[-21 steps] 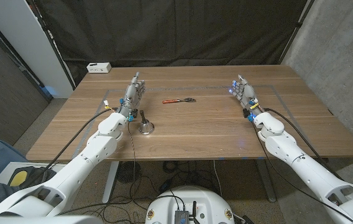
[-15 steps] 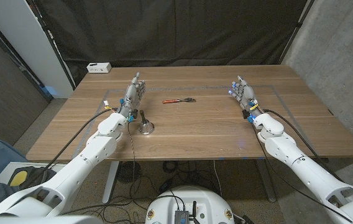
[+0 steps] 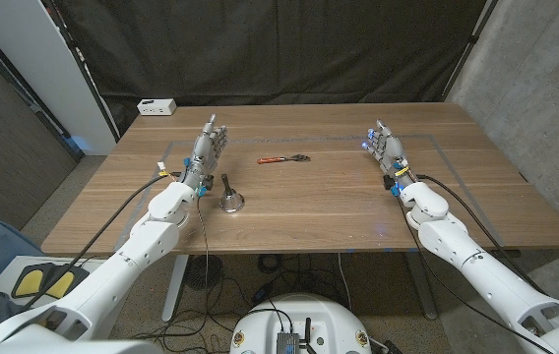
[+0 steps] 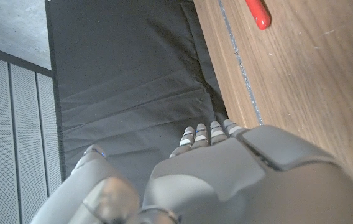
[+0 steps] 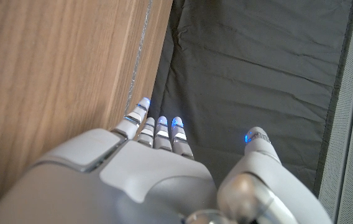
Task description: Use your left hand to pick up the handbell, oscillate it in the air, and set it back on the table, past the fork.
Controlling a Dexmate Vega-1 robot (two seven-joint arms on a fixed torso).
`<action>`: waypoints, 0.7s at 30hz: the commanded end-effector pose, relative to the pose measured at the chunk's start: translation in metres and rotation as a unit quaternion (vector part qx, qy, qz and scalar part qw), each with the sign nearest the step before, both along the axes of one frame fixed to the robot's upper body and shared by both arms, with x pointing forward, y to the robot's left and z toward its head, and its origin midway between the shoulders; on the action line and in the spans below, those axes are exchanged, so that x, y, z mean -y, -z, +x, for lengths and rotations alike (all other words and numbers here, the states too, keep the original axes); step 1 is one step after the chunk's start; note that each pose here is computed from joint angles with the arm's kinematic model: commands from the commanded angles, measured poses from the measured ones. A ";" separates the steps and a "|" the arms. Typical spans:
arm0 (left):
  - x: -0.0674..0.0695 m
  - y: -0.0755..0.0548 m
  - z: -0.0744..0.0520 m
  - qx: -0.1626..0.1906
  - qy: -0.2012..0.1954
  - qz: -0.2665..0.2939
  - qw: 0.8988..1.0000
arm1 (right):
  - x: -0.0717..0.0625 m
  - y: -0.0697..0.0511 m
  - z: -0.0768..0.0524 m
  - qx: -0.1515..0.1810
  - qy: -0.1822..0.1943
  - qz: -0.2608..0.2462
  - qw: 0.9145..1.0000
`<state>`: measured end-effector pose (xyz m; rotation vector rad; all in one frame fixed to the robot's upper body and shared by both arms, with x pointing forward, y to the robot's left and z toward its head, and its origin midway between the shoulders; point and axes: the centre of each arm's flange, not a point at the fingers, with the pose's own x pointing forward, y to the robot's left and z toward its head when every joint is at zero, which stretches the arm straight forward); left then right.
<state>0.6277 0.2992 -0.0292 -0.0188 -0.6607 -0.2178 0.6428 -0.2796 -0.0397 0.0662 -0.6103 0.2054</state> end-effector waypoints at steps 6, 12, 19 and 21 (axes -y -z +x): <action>-0.019 0.001 -0.016 0.044 -0.002 -0.017 0.999 | -0.003 0.004 -0.010 0.010 0.007 0.001 1.000; -0.028 0.003 -0.019 0.044 -0.009 -0.018 0.999 | -0.002 0.003 -0.016 0.016 0.015 0.001 1.000; -0.039 0.001 -0.029 0.049 -0.023 -0.012 0.998 | -0.006 -0.003 -0.020 0.026 0.016 -0.004 1.000; -0.042 0.001 -0.031 0.050 -0.026 -0.014 0.998 | -0.007 -0.003 -0.020 0.027 0.016 -0.003 1.000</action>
